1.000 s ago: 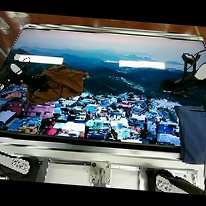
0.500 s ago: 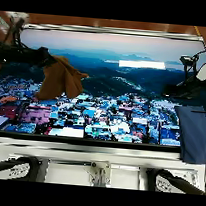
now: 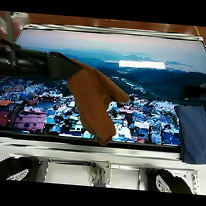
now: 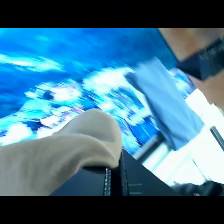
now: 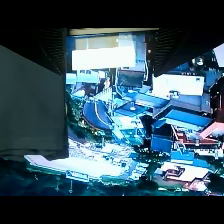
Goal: Fold the shirts.
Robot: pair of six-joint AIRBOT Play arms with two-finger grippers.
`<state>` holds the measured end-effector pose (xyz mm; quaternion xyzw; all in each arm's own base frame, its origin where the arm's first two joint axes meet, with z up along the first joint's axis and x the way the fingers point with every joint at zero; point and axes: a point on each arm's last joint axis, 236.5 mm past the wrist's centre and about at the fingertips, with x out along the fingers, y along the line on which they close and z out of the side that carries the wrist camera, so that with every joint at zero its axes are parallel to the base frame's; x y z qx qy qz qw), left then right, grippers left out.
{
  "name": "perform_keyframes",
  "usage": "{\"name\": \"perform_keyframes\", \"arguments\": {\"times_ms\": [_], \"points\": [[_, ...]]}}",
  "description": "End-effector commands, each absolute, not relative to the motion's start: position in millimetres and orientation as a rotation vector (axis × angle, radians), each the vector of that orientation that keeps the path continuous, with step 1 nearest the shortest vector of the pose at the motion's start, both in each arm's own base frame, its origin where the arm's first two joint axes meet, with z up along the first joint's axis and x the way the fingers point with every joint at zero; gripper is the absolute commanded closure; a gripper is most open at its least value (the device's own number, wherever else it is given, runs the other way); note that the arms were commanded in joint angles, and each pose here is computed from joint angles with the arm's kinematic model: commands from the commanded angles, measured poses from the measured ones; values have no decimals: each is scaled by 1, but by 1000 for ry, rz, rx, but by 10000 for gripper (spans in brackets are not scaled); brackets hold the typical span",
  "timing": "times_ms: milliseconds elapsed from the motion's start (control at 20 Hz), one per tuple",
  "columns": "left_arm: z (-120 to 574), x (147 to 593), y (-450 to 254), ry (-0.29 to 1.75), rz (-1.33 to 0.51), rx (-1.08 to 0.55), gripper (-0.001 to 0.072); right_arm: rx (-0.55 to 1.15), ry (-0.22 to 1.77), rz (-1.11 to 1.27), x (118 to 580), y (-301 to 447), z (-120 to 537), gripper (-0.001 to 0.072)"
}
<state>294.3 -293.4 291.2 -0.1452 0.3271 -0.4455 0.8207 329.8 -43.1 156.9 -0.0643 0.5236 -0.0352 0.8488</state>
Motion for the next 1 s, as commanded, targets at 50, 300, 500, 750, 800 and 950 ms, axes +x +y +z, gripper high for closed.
{"name": "perform_keyframes", "arguments": {"times_ms": [50, 300, 500, 750, 800, 950], "points": [[232, 278, -369, 806, -1037, -310, 669, -107, 1143, -99, 288, -43, 171, 55], [96, 265, -437, 1105, -1021, -250, 669, 12, 1192, -43, 282, -18, 155, 55], [45, 281, -431, 1265, -906, -329, -4, 37, 1213, -24, 288, -12, 128, 55], [67, 344, -305, 1350, -742, -387, -10, -135, 1174, -143, 302, -56, 107, 44], [71, 350, -270, 1361, -692, -378, -9, -168, 1178, -174, 301, -65, 106, 44], [62, 341, -186, 1440, -539, -293, -7, -105, 1188, -210, 305, -80, 98, 44]]}}
